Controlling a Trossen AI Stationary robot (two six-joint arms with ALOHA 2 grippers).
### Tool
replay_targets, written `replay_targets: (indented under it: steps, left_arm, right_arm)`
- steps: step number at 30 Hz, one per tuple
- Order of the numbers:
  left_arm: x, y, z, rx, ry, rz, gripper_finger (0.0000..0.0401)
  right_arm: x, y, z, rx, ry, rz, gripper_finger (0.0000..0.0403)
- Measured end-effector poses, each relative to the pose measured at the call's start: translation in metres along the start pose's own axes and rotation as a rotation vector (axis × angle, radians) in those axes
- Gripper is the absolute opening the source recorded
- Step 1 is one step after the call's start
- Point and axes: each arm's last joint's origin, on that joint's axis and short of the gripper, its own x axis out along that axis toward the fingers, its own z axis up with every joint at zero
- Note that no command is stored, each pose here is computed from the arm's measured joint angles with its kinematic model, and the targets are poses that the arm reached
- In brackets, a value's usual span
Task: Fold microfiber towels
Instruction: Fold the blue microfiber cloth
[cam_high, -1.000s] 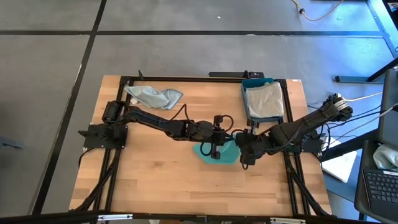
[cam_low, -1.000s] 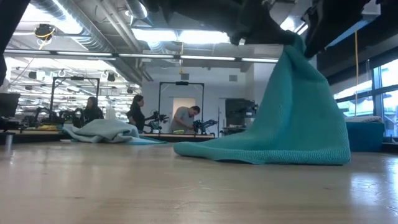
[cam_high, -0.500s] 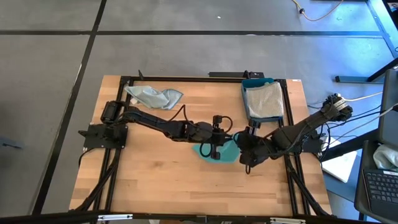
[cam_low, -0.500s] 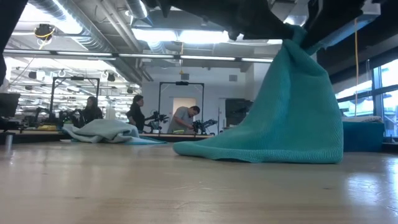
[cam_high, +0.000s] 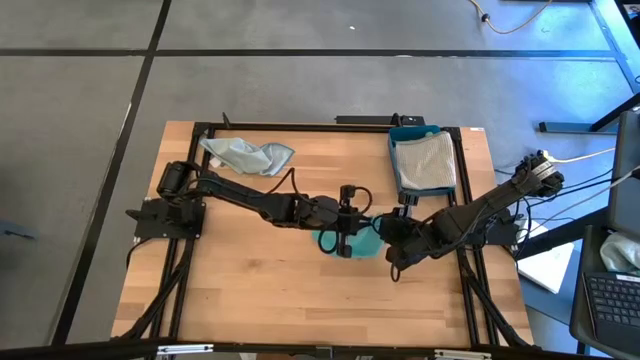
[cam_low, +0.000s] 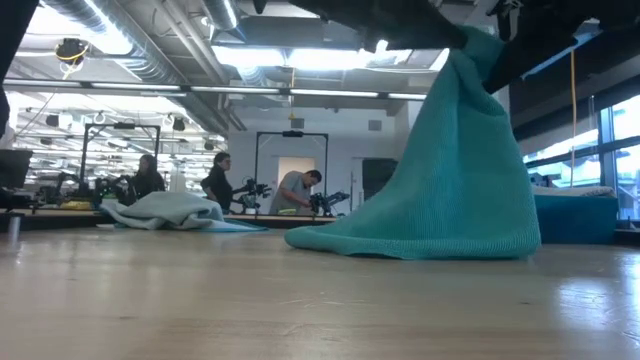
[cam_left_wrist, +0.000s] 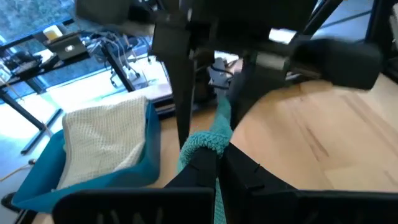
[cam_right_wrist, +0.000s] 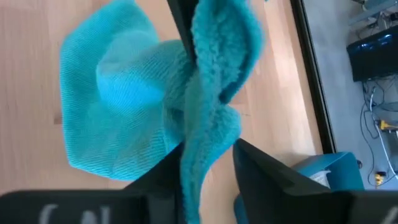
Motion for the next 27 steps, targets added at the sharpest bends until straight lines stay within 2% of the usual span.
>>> replay_targets:
  steps: [5,15,20,27]
  left_arm:
    - [0.0012,0.0050,-0.0027,-0.007,0.018,0.020,0.0000]
    - [0.0011,0.0046,-0.0027,-0.007,0.019,0.019,0.0000]
    - [0.0012,0.0047,-0.0032,-0.003,0.025,0.028,0.0000]
    - [0.0014,0.0064,-0.0045,0.014,0.041,0.059,0.0000]
  right_arm:
    - [-0.0027,0.0000,0.0004,-0.020,-0.006,0.011,0.0093]
    - [-0.0028,0.0000,0.0012,-0.023,-0.010,0.014,0.0103]
    - [-0.0029,0.0004,0.0016,-0.015,-0.013,0.018,0.0123]
    - [-0.0053,0.0048,0.0048,-0.004,-0.056,0.041,0.0173]
